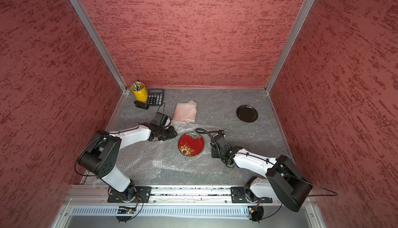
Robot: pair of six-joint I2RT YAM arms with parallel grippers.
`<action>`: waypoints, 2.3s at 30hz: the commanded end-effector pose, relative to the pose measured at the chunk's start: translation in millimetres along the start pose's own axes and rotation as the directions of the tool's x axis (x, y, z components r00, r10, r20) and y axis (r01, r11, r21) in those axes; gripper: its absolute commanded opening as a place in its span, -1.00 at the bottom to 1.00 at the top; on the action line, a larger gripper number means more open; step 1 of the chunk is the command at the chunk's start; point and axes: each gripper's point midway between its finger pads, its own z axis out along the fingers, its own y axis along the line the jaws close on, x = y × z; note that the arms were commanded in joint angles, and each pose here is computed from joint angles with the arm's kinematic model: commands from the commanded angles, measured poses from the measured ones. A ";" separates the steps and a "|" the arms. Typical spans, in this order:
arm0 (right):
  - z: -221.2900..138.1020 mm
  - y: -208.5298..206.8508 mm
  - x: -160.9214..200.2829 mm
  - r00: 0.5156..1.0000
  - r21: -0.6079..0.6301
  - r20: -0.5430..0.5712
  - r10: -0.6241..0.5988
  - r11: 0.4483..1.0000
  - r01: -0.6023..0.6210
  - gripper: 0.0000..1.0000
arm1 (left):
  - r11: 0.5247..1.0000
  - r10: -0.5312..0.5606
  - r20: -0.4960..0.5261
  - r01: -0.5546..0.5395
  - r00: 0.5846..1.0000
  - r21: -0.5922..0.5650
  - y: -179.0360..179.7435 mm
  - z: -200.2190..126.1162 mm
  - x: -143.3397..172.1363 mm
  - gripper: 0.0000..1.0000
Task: Unpack dinner plates from bubble wrap
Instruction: Unwrap the bubble wrap at the center of the board, then pick up the plate from the bubble wrap.
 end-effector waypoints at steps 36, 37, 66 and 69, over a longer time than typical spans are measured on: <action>21.1 66.3 -56.6 0.999 -0.509 -0.030 0.040 0.859 -0.050 -0.25 | 0.997 0.079 -0.140 -0.081 0.987 -0.009 5.6 -1.7 66.8 -0.15; 22.3 67.5 -55.2 0.999 -0.514 -0.036 0.036 0.856 -0.049 -0.27 | 0.997 0.079 -0.143 -0.082 0.986 -0.014 6.7 -0.7 68.0 -0.15; 30.7 75.4 -50.8 0.997 -0.557 -0.073 0.034 0.828 -0.069 -0.99 | 0.983 0.084 -0.150 -0.106 0.985 -0.148 26.5 -4.9 74.5 -0.19; 29.0 77.4 -52.0 0.997 -0.568 -0.073 0.038 0.820 -0.073 -1.00 | 0.982 0.082 -0.154 -0.106 0.985 -0.155 29.1 -4.9 76.2 -0.19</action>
